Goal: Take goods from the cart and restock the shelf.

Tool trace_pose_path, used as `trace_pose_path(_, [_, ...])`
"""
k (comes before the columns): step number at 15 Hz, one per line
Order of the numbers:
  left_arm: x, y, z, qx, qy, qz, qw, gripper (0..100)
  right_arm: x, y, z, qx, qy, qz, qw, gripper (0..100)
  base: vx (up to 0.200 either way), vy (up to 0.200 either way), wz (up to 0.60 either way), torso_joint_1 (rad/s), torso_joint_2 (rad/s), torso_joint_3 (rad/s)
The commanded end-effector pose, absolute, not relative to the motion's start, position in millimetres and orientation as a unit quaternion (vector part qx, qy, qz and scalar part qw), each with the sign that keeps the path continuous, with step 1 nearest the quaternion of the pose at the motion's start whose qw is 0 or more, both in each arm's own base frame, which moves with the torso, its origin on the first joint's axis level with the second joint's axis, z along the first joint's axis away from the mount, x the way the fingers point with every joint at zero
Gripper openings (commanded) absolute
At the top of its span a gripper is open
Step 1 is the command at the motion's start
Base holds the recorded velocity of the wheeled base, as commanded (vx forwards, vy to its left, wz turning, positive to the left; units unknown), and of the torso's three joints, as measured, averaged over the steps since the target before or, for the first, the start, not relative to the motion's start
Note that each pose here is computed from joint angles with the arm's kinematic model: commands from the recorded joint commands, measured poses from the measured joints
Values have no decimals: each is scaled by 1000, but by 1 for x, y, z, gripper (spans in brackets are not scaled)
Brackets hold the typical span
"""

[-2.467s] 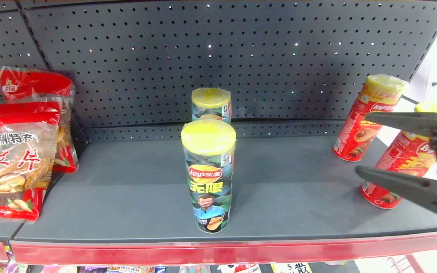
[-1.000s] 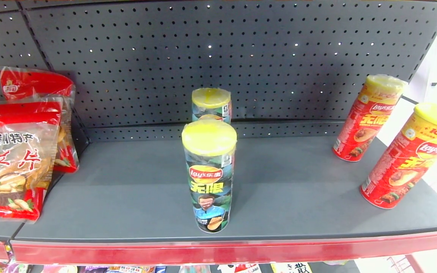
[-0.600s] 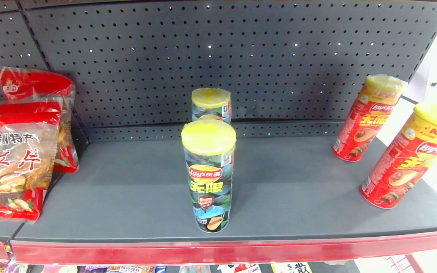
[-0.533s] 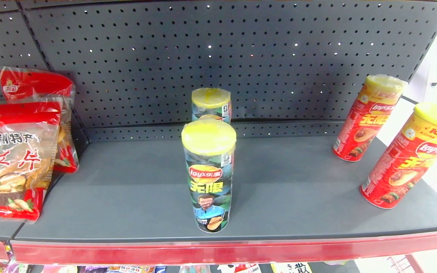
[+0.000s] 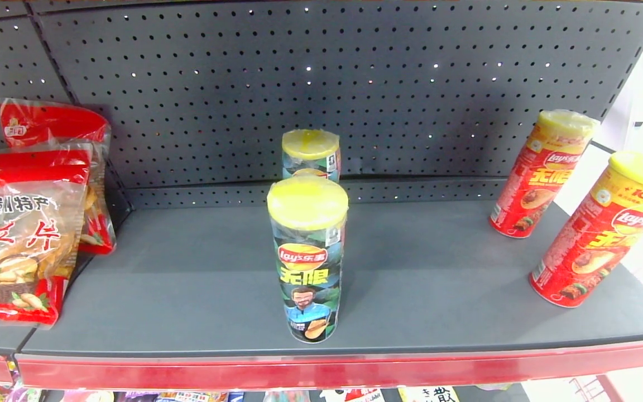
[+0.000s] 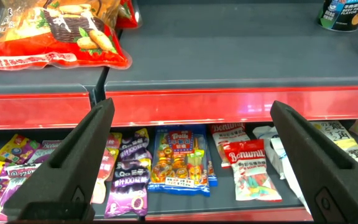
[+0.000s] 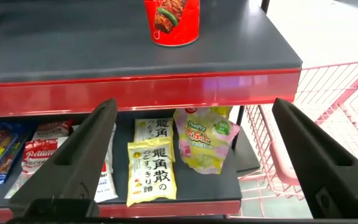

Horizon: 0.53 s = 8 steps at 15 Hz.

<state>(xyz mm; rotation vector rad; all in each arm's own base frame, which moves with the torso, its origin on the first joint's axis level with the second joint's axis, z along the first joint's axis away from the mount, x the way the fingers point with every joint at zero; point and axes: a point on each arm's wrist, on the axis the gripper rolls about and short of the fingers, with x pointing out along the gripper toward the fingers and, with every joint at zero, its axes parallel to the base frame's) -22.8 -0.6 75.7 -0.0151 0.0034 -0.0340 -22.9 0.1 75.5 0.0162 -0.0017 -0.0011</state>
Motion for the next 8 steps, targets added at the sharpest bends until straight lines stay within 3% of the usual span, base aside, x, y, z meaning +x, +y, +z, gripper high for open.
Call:
trace_pose_path(1, [-23,-1,76,-8,2,-17,1000,100,-23,0,76,7,1,0,1000,100,0,0,0,0,0,0])
trace_pose_path(8, [-23,-1,76,-8,2,-17,1000,100,-23,0,76,8,1,1,1000,100,0,0,0,0,0,0])
